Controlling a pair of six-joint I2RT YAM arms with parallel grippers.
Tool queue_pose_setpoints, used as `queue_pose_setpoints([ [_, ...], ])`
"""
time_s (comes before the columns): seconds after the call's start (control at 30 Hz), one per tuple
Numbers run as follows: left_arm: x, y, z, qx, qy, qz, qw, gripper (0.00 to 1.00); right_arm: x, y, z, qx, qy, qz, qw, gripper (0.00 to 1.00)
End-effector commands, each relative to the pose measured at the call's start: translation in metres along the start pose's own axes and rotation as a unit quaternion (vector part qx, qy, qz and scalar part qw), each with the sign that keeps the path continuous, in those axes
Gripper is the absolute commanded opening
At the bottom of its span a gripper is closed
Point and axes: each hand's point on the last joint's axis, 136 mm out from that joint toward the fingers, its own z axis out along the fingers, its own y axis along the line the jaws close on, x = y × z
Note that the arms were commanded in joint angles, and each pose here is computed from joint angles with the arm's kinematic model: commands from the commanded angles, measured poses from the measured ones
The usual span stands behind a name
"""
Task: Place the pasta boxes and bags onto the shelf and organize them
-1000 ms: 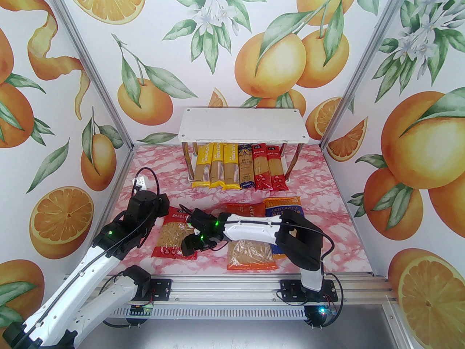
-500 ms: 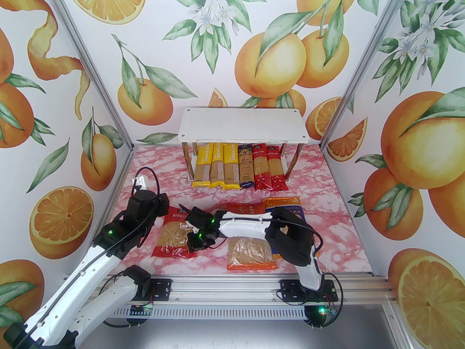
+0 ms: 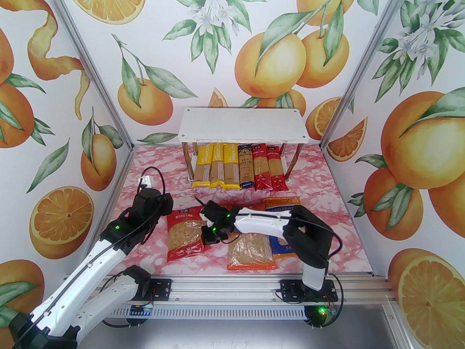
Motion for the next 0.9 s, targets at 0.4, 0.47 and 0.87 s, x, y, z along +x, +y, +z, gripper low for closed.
queue_pose_setpoints([
  [0.4,0.053,0.005,0.022,-0.005,0.087,0.009,0.996,0.37,0.006,-0.064,-0.058,0.104,-0.033,-0.016,0.994,0.28],
  [0.47,0.066,0.009,0.024,-0.012,0.106,0.012,0.994,0.37,-0.004,-0.045,-0.072,0.092,-0.062,-0.047,0.993,0.53],
  [0.87,0.097,0.012,0.027,0.006,0.121,-0.028,0.992,0.73,-0.037,0.026,-0.088,0.134,-0.147,-0.140,0.970,0.90],
])
